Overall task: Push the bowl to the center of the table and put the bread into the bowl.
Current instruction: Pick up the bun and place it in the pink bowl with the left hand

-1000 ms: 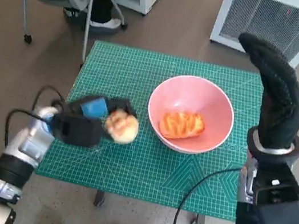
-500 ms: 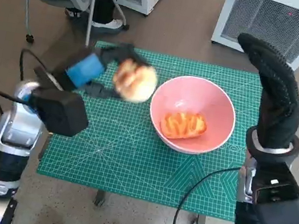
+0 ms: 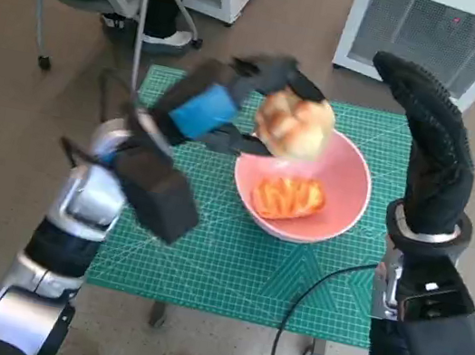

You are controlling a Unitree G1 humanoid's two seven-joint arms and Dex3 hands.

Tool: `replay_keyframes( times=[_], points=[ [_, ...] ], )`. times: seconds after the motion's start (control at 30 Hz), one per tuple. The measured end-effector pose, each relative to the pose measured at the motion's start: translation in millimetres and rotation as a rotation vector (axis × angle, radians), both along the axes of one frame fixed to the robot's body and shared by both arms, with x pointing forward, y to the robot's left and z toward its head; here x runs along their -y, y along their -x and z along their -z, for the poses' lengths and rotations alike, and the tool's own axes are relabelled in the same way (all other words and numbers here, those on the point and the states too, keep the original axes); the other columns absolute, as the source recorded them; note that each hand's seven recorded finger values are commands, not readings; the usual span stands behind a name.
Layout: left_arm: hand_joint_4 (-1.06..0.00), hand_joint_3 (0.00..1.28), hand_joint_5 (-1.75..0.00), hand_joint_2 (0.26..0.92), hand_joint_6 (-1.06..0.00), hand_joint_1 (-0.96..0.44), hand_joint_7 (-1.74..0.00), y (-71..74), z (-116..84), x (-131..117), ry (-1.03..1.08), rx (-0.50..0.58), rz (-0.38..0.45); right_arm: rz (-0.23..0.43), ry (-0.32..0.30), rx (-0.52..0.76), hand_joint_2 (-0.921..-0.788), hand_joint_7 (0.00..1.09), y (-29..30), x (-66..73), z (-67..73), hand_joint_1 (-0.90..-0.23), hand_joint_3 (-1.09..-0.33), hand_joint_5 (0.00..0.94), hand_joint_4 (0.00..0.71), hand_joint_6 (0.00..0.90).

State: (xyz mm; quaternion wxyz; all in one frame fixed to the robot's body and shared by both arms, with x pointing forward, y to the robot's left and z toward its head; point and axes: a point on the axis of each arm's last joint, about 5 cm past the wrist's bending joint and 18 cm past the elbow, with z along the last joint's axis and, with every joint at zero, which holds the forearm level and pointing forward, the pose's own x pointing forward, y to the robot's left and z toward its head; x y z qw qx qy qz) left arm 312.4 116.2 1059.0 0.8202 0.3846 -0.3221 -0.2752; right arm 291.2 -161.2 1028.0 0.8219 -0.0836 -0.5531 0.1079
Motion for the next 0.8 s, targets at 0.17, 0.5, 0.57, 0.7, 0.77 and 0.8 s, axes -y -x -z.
replay_keyframes(
  times=[0.17,0.5,0.57,0.7,0.77,0.8],
  points=[
    [-0.42,0.26,-1.36,0.921,-0.46,0.0,-1.42,-10.5,5.3,15.1,-0.076,-0.059,0.021,0.001,0.0,0.002,-0.921,0.66,0.1,0.3,-0.4,-0.572,-0.722,0.0,0.287,0.017],
    [-0.15,0.21,-0.06,0.921,-0.25,-0.12,-0.29,-26.2,14.6,28.7,-0.269,-0.253,0.105,0.004,0.0,0.018,-0.921,0.67,1.3,1.3,-3.0,-0.571,-0.728,0.0,0.287,0.019],
    [-0.1,0.18,-0.03,0.921,-0.23,-0.19,-0.18,-27.1,15.7,30.1,-0.303,-0.284,0.12,0.006,0.0,0.02,-0.921,0.67,1.6,1.8,-3.4,-0.568,-0.729,0.0,0.286,0.021],
    [-0.05,0.16,-0.01,0.921,-0.22,-0.27,-0.11,-27.5,16.8,31.5,-0.333,-0.315,0.127,0.011,0.0,0.024,-0.921,0.67,2.2,2.8,-3.7,-0.567,-0.729,0.0,0.287,0.022],
    [-0.03,0.16,0.0,0.921,-0.21,-0.3,-0.09,-27.5,16.9,31.6,-0.332,-0.314,0.125,0.016,-0.002,0.026,-0.921,0.67,2.6,3.9,-3.9,-0.568,-0.729,0.001,0.287,0.021],
    [-0.02,0.16,0.0,0.921,-0.21,-0.31,-0.09,-27.5,16.8,31.6,-0.329,-0.31,0.124,0.018,-0.003,0.027,-0.921,0.67,2.7,4.5,-4.0,-0.568,-0.729,0.001,0.287,0.021]
  ],
)
